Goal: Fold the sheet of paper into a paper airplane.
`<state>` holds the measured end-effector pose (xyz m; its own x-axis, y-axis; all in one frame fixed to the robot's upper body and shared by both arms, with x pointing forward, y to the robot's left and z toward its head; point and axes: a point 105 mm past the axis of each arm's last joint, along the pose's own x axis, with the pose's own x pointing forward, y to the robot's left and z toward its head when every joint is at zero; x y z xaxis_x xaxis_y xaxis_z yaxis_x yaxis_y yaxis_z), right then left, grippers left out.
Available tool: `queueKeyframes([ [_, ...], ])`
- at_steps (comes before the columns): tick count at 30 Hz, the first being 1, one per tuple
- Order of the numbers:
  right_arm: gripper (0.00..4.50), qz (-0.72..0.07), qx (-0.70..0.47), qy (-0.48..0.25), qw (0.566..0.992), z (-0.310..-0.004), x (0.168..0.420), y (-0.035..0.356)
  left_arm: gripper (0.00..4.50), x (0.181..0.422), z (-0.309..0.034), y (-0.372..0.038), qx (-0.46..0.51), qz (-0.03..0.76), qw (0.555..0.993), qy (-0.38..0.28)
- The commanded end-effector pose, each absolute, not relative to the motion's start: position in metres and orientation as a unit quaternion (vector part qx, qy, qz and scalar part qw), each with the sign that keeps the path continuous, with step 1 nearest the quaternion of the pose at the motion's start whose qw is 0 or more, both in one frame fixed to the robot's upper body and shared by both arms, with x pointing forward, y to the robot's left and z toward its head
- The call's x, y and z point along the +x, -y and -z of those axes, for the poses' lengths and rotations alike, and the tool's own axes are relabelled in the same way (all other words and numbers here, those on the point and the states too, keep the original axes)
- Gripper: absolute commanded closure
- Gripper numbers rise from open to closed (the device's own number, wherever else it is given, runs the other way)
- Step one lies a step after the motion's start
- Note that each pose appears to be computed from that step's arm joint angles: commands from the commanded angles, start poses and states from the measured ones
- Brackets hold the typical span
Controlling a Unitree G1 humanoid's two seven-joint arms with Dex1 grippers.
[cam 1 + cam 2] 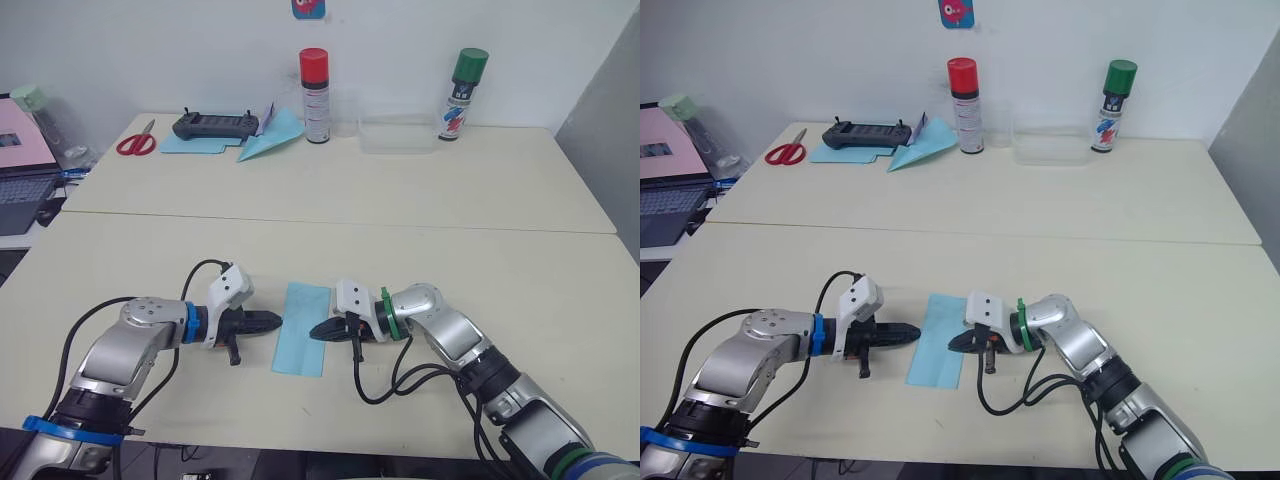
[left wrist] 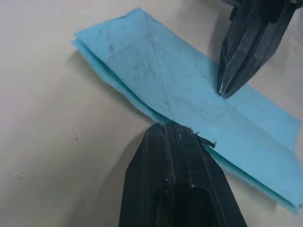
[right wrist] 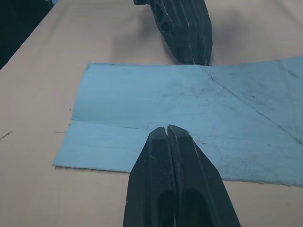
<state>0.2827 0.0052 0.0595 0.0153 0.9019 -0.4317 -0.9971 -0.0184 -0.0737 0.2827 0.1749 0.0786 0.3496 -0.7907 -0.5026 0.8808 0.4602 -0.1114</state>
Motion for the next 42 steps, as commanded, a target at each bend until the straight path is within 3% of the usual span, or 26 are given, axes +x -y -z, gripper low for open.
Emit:
queueKeyframes([
  [1, 4.45, -0.656, -0.189, -0.186, 0.707, -0.036, 0.289, 0.014, 4.50, 0.284, -0.095, -0.164, 0.095, 0.533, 0.809, -0.227],
  [15, 4.45, -0.639, -0.175, -0.178, 0.728, -0.042, 0.296, 0.014, 4.50, 0.278, -0.096, -0.149, 0.096, 0.550, 0.800, -0.218],
  [18, 3.91, -0.632, -0.155, -0.174, 0.739, -0.052, 0.298, 0.016, 4.50, 0.278, -0.095, -0.143, 0.094, 0.552, 0.801, -0.212],
  [26, 1.18, -0.628, -0.101, -0.211, 0.742, -0.079, 0.290, 0.031, 4.50, 0.284, -0.096, -0.137, 0.095, 0.556, 0.801, -0.200],
  [34, 1.18, -0.592, 0.095, -0.286, 0.747, -0.114, 0.292, 0.032, 4.50, 0.288, -0.094, -0.127, 0.096, 0.563, 0.798, -0.191],
  [42, 1.18, -0.569, 0.188, -0.363, 0.714, -0.119, 0.282, 0.031, 4.50, 0.288, -0.094, -0.120, 0.096, 0.567, 0.797, -0.183],
])
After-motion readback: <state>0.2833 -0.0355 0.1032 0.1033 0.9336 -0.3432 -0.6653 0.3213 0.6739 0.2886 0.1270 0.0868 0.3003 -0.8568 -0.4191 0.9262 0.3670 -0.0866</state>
